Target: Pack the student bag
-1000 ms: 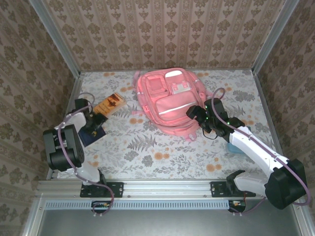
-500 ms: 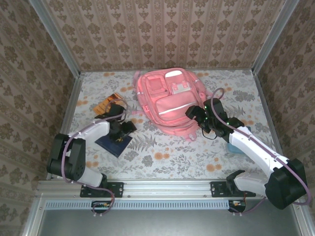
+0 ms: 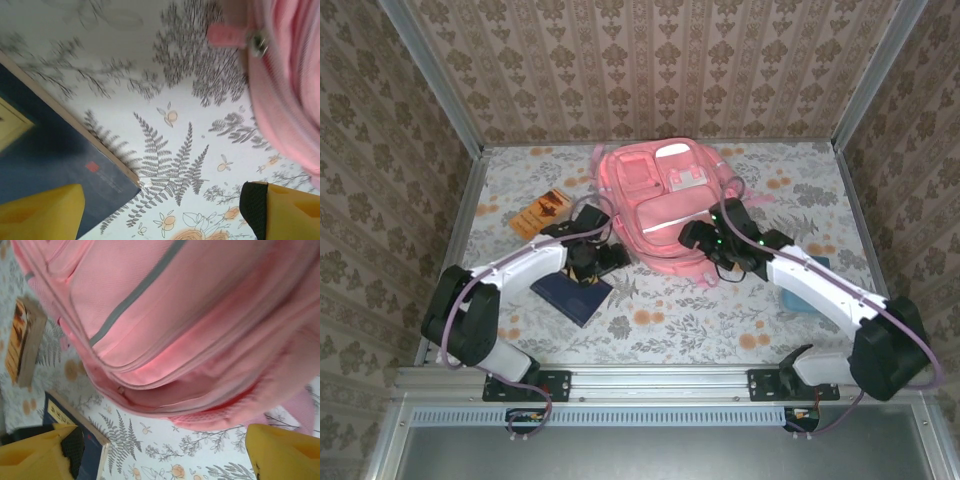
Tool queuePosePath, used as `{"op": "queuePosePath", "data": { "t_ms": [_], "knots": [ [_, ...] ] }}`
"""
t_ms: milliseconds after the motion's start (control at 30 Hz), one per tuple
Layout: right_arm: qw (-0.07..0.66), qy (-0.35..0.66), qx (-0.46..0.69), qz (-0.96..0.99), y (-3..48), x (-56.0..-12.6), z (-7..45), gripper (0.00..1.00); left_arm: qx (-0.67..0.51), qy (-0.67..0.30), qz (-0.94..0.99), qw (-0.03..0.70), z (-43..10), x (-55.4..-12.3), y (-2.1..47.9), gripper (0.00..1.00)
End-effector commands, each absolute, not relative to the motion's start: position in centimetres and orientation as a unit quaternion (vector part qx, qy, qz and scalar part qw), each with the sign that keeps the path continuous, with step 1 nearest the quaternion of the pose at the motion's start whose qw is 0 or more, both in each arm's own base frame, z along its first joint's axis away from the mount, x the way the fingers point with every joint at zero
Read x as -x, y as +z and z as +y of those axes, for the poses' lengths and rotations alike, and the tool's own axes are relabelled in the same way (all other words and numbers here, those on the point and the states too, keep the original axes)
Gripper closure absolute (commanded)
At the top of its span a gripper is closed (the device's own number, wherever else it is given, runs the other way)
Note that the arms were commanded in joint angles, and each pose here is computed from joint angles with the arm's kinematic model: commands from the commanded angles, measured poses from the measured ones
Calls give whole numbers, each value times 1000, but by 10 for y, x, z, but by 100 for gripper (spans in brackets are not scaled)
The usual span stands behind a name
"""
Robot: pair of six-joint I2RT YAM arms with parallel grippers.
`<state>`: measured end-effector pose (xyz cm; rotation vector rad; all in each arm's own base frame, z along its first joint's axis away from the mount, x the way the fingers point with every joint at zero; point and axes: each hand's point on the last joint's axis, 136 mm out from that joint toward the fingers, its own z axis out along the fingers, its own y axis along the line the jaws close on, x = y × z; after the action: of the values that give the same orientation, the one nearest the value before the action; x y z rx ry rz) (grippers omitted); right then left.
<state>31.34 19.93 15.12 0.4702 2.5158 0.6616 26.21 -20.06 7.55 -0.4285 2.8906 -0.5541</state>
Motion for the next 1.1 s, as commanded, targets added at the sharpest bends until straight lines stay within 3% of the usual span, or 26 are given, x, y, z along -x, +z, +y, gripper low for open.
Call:
{"op": "queuePosePath", "data": {
  "t_ms": [0,267,467,733,867,1067],
  "knots": [
    [219,216,-78,948,145,-313,234,16,162,-169,966,111,-163,-268,96,13],
    [156,192,83,965,107,-305,346,27,280,-169,934,141,-75,-255,96,1],
    [124,180,154,964,72,-304,403,38,327,-183,917,134,-52,-234,80,0],
    [88,189,182,961,43,-307,437,61,347,-195,910,116,-53,-228,60,0],
    [75,197,195,958,34,-300,449,63,347,-189,911,118,-50,-229,59,0],
    [70,116,198,971,10,-296,427,65,348,-191,912,104,-52,-228,51,0]
  ]
}}
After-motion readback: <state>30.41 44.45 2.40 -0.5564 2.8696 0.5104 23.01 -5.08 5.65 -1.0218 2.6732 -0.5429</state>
